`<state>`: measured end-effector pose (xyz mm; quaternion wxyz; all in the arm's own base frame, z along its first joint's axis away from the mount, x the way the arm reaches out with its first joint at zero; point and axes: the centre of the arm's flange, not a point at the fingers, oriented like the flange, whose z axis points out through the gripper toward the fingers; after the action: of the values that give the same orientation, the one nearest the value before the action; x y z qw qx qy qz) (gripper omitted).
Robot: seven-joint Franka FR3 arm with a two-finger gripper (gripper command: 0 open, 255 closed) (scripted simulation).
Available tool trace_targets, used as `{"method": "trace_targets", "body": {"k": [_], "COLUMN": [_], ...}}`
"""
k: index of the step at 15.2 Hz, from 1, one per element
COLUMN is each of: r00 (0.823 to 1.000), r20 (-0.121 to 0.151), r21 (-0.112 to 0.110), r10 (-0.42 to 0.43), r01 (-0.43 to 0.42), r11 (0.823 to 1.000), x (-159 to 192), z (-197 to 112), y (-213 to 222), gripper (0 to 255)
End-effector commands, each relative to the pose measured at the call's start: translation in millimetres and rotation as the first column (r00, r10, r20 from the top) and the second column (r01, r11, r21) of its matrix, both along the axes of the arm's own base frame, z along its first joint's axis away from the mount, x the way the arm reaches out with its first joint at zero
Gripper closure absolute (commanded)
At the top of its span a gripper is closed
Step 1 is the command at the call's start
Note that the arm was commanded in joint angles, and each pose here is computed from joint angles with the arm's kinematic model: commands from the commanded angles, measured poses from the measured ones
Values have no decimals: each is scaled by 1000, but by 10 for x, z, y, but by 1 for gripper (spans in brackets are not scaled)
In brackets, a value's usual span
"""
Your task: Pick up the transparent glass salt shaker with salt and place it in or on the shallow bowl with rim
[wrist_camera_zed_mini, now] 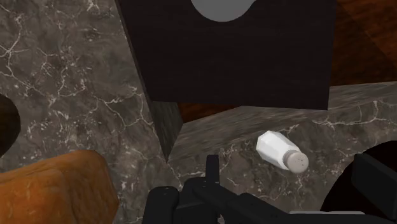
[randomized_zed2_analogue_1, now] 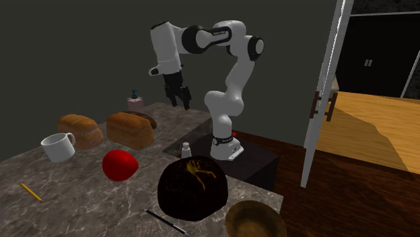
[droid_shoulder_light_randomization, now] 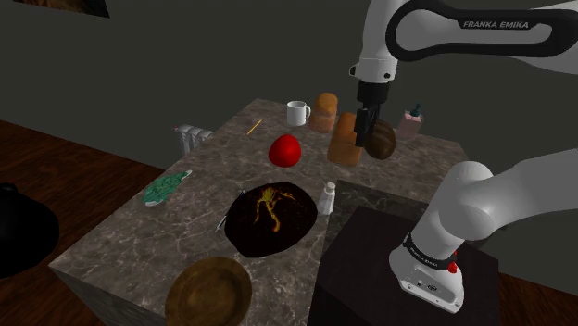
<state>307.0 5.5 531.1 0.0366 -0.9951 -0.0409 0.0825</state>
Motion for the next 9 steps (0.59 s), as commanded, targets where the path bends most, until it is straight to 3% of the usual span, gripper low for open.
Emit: {"method": "trace_targets", "body": {"k": [1,9], "r00": [1000,991], "r20": [0,62], "r21": [0,-23], "r10": [0,-121], "r01": [0,123], "r11": [1000,992], "x": [0,133], "z": [0,-856], "y": [0,563], "gripper": [0,0]}}
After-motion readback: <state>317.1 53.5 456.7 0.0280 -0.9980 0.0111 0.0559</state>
